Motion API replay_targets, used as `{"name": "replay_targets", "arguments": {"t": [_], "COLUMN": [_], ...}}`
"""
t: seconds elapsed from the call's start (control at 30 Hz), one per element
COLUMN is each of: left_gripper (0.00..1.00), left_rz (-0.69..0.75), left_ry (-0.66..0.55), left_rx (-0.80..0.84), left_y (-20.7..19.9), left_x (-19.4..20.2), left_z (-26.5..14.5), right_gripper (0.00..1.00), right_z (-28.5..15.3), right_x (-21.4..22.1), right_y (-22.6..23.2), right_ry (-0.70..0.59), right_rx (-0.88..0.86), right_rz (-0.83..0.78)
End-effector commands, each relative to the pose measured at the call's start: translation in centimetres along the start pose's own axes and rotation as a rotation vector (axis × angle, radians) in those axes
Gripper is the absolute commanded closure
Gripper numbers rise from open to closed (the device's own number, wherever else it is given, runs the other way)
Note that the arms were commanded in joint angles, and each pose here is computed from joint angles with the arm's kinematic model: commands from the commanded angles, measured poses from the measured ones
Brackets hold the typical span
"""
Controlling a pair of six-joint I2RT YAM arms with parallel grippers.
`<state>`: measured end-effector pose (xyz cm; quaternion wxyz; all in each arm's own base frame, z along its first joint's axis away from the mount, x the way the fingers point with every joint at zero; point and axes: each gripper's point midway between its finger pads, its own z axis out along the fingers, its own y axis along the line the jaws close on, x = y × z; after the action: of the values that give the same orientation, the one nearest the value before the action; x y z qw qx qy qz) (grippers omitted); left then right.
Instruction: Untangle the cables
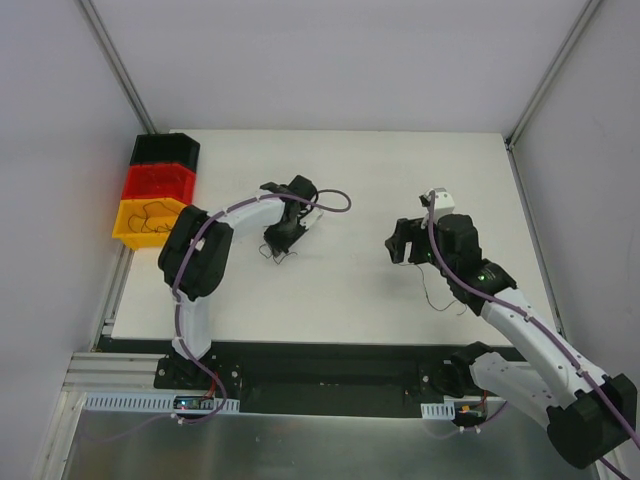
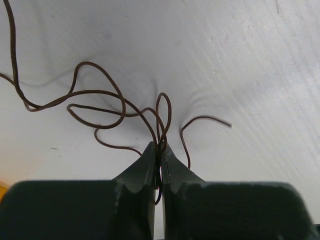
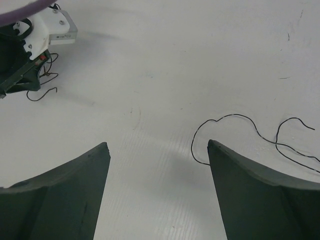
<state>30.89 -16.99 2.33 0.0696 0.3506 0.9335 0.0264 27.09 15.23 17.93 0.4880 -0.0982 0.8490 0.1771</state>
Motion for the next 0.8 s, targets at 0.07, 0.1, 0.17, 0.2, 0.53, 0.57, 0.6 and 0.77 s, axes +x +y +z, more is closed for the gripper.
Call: {"name": "replay_targets", "arguments": {"t": [0.07,0.1,0.17,0.2,0.53,0.57,0.6,0.77], "left_gripper": [1.0,1.0,1.0,1.0,1.0,1.0,1.0,1.0], "left_rz": [-0.108,-0.145,-0.224,-0.272,-0.852,-0.909,-0.975,-1.263], "left_ry": [-0.217,-0.259,-0.347,-0.392,-0.719,-0.731,-0.742,-0.756], "left_rx": [-0.111,-0.119,-0.124,-0.123,-0.022,0.005,0.014,0.109], "left_y": [3.8,4.7,6.4,7.3,17.1,17.7,18.9,23.4], "left_x": [-3.4,-3.9,-4.7,-5.0,-2.3,-1.7,-0.7,3.5], "left_z": [-5.3,-6.5,-8.7,-10.0,-19.8,-20.0,-20.3,-19.9], "right_gripper": [0.19,0.19,0.18,0.19,0.19,0.19,0.19,0.19], "right_z": [0.6,0.7,0.8,1.0,2.1,2.0,2.0,1.8], "right_x": [-0.6,-0.6,-0.3,-0.3,0.8,0.5,0.6,0.6], "right_y": [0.7,0.6,1.2,1.3,1.9,1.9,1.9,2.2], "right_ry": [-0.037,-0.039,-0.027,-0.026,0.011,0.004,0.008,0.007], "right_rx": [-0.03,-0.029,-0.062,-0.065,-0.092,-0.094,-0.095,-0.108], "right_rz": [0.028,0.03,0.029,0.028,0.073,0.072,0.074,0.075]}}
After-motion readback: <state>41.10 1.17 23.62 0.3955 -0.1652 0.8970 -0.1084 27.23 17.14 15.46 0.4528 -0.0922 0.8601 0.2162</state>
